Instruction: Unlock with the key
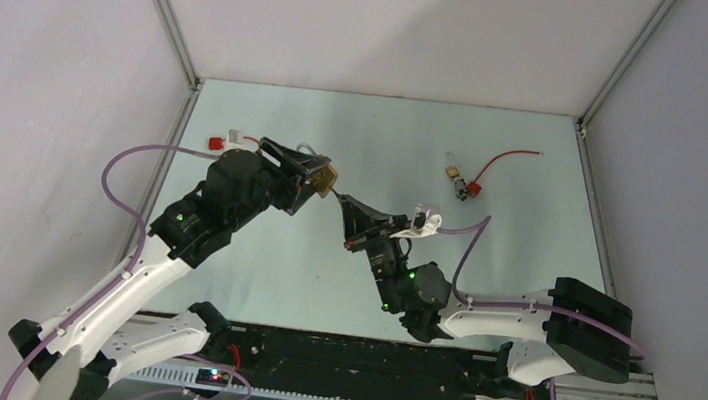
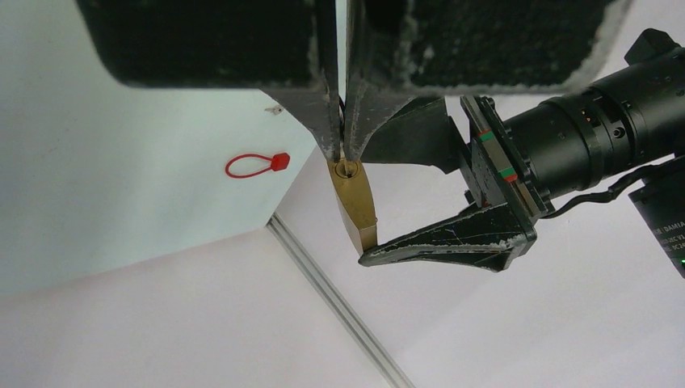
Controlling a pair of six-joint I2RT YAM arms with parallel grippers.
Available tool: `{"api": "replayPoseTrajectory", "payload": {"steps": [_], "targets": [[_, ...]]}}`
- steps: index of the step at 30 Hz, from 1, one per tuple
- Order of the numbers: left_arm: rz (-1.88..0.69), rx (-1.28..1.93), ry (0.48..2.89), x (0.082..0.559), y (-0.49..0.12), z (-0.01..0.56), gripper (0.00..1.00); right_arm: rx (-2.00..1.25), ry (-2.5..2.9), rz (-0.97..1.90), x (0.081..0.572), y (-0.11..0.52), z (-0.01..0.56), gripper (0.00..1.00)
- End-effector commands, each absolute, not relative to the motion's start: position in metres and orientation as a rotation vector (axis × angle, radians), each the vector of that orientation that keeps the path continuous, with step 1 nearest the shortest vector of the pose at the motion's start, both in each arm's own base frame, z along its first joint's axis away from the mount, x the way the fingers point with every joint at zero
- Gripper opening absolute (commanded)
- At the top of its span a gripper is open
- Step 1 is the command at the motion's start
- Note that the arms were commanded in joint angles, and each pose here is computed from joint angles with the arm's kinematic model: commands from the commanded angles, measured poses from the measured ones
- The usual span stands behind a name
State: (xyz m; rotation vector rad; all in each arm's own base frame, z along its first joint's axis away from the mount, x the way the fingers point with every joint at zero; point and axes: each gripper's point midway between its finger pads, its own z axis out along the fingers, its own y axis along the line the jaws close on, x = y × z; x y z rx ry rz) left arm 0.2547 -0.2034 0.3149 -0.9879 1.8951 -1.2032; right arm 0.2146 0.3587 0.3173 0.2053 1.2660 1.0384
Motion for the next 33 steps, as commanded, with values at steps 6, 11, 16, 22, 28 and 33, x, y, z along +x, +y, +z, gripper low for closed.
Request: {"api": "replayPoseTrajectory", "payload": {"steps": [6,11,16,22,28,33], "targets": [[-1.397,-0.883,1.762,0.248,-0.212,0.376,0.00,0.203,1.252,1.100,0.211,0.364,0.324,0.00],[-1.395,-0.851,1.782,0.247,-0.216,0.376,0.00,0.193,1.266,1.094,0.213,0.366,0.322,0.00],[-1.378,-0.838,1.794,0.248,-0.217,0.371,0.00,0.183,1.261,1.091,0.215,0.364,0.325,0.00],[-1.385,-0.812,1.829,0.248,-0.224,0.368,0.00,0.132,1.264,1.087,0.214,0.376,0.320,0.00],[-1.383,-0.796,1.815,0.247,-0.223,0.373,0.00,0.124,1.266,1.092,0.218,0.381,0.319,0.00],[-1.384,-0.781,1.806,0.246,-0.222,0.377,0.00,0.158,1.303,1.102,0.228,0.380,0.310,0.00]]}}
